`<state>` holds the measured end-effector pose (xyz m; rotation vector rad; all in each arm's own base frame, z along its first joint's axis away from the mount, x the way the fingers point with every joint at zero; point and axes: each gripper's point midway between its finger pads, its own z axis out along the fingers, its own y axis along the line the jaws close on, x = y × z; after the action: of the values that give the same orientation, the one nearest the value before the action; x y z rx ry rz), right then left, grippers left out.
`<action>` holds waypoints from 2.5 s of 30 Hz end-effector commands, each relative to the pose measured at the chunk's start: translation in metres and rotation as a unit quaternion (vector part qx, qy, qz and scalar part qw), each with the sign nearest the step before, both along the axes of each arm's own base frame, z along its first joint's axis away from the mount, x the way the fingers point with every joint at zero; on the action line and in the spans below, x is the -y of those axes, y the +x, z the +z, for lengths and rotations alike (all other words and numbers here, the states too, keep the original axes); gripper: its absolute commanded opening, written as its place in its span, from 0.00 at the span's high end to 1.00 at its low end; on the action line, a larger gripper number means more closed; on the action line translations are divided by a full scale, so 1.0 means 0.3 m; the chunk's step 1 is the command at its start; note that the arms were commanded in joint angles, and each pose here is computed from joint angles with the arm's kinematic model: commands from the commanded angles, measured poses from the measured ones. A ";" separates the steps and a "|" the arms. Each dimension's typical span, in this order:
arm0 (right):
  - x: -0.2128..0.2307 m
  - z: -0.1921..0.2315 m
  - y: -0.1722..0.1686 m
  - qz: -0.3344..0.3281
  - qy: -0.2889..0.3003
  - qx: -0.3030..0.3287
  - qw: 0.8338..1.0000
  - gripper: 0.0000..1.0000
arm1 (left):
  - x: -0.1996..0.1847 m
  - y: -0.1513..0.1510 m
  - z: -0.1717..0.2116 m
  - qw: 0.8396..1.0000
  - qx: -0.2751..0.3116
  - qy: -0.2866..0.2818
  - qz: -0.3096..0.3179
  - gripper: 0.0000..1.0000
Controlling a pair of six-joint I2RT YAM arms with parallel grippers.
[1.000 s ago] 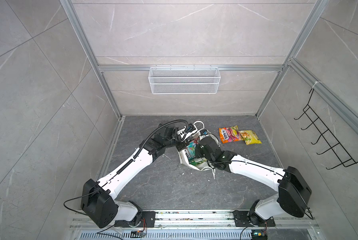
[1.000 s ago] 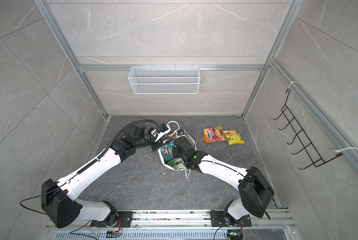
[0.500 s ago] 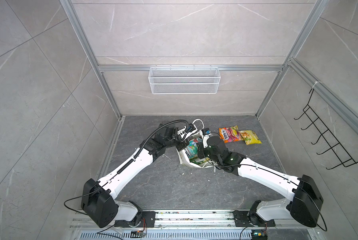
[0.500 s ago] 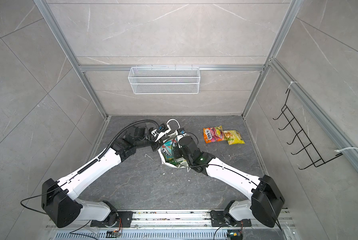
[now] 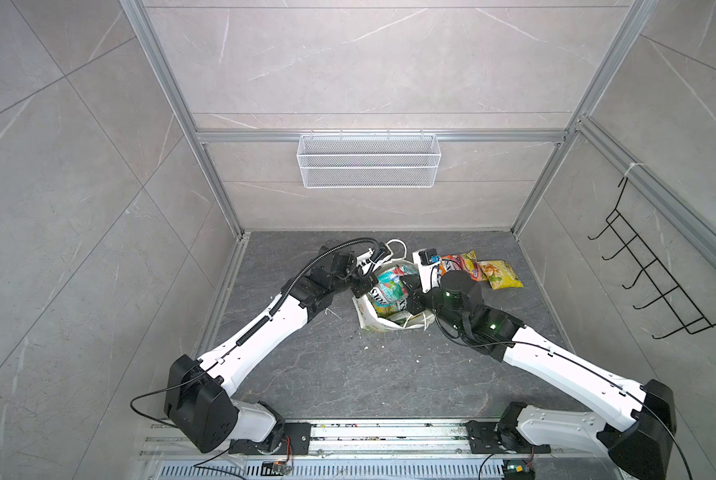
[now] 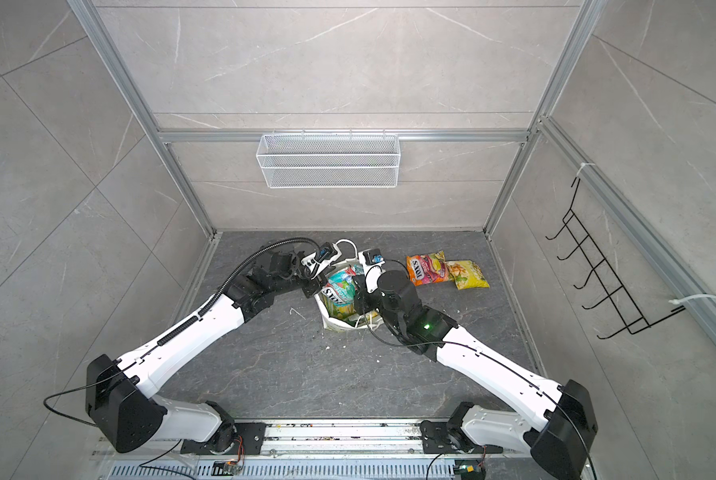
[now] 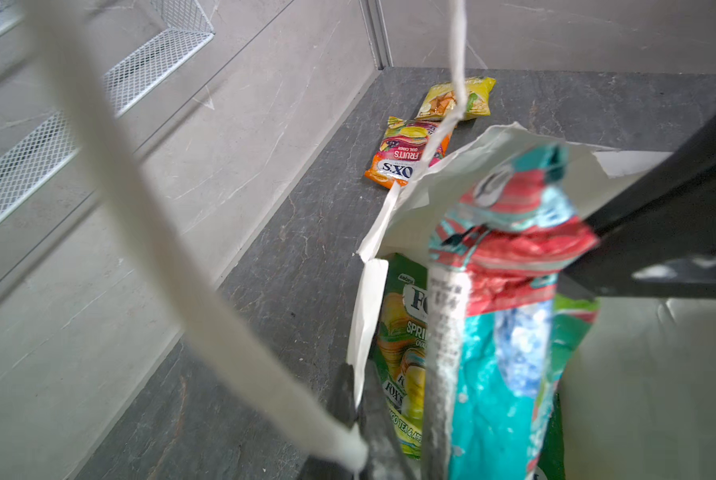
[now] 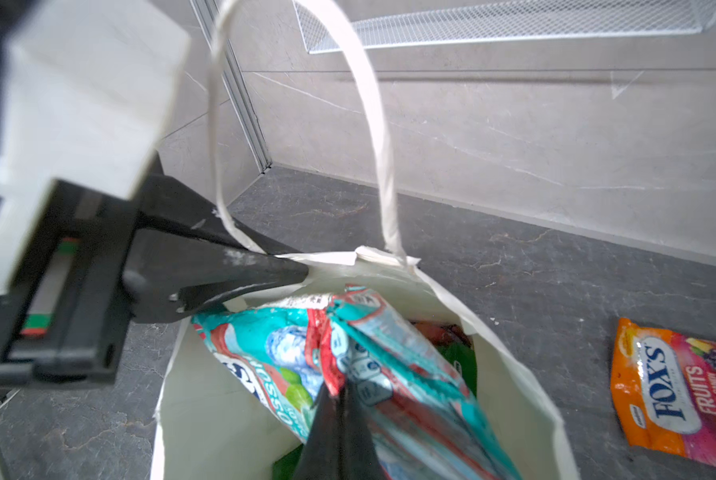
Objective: Take the snacks out of the paper bag
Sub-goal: 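Lift the teal mint candy bag up out of the paper bag, then carry the teal mint candy bag away and lower it onto the table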
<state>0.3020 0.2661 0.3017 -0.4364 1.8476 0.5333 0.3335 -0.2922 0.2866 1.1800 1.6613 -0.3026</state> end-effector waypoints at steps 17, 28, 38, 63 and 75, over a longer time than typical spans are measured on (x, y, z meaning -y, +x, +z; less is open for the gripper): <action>0.110 0.283 -0.061 -0.013 0.017 0.143 0.989 1.00 | -0.021 0.042 0.115 0.998 0.034 -0.028 0.044 1.00; 0.218 0.401 -0.033 -0.080 0.020 0.158 0.984 1.00 | -0.006 0.057 0.118 0.998 0.039 -0.029 0.040 1.00; 0.489 0.488 0.010 -0.215 0.025 0.132 0.967 1.00 | -0.005 0.058 0.111 0.998 0.041 -0.028 0.039 1.00; 0.693 -0.314 0.046 -0.361 0.015 -0.142 0.921 1.00 | -0.002 0.058 0.096 0.998 0.045 -0.020 0.033 1.00; 0.723 -0.493 0.103 -0.390 -0.030 -0.213 0.896 0.63 | -0.005 0.042 0.094 0.999 0.044 -0.019 0.025 1.00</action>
<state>0.3301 0.0504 0.1511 0.3975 2.2431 0.0121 0.3470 -0.2881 0.2860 1.1248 1.6854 -0.2428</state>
